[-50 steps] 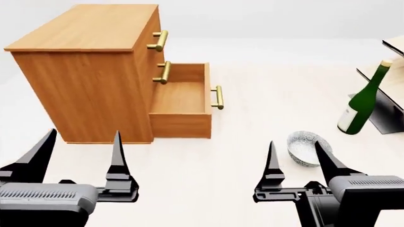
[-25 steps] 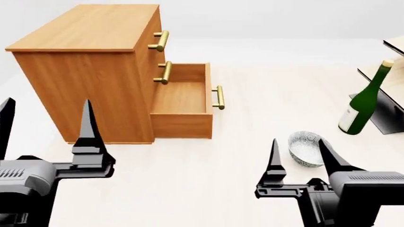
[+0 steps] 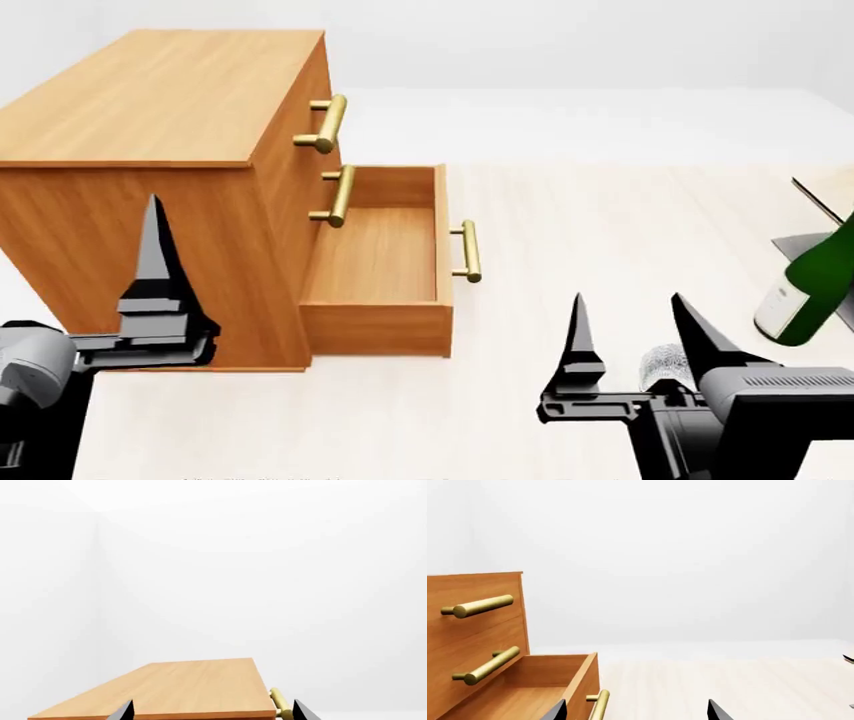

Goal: Put the bowl on top of the cabinet.

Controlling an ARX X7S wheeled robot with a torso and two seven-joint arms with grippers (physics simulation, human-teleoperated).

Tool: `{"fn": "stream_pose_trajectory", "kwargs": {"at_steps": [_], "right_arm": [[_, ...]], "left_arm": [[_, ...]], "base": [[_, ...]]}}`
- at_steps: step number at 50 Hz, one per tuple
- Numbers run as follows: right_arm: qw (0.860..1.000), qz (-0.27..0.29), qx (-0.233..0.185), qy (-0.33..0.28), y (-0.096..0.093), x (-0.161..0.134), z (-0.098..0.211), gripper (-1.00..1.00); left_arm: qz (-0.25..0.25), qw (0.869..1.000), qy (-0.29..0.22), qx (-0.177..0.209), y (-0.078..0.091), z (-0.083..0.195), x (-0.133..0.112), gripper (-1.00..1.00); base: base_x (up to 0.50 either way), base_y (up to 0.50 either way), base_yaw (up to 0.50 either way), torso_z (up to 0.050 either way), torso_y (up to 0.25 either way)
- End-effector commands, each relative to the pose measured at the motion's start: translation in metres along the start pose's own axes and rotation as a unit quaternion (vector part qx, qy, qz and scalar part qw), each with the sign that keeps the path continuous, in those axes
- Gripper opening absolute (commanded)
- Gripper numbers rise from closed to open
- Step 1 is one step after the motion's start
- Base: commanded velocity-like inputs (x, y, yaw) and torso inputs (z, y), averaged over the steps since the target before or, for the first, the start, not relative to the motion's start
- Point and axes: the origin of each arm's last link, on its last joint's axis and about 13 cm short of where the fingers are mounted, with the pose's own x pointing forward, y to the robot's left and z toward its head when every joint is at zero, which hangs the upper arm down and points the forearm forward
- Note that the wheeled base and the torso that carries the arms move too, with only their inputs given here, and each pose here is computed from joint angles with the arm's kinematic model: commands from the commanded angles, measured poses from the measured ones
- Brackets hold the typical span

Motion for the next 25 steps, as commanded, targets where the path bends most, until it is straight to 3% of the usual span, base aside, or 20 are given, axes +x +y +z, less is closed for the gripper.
{"fn": "stream_pose_trajectory", "kwargs": {"at_steps": [1,20,22,25], "right_arm": [[1.0,-0.004,0.004,-0.009,-0.0002,-0.0011,0.0004,1.0],[1.0,-0.014,-0.003,-0.004,-0.0012,0.0003,0.0005,1.0],[0.999,-0.025,-0.02,0.0,-0.0011,0.002,-0.0006,1.0],[1.0,-0.021,-0.006,-0.002,-0.0004,0.0026,0.002,1.0]], "left_arm": [[0.0,1.0,-0.002,-0.001,0.0008,0.001,-0.0009,1.0],[-0.002,1.0,-0.007,-0.004,0.0011,0.004,-0.0027,1.0],[-0.002,1.0,-0.007,-0.004,0.0012,0.0044,-0.0027,1.0],[-0.003,1.0,-0.007,-0.004,0.0011,0.0039,-0.0025,1.0]], "base": [[0.0,0.0,0.0,0.0,0.0],[0.0,0.5,0.0,0.0,0.0],[0.0,0.13,0.0,0.0,0.0],[0.0,0.0,0.0,0.0,0.0]]}}
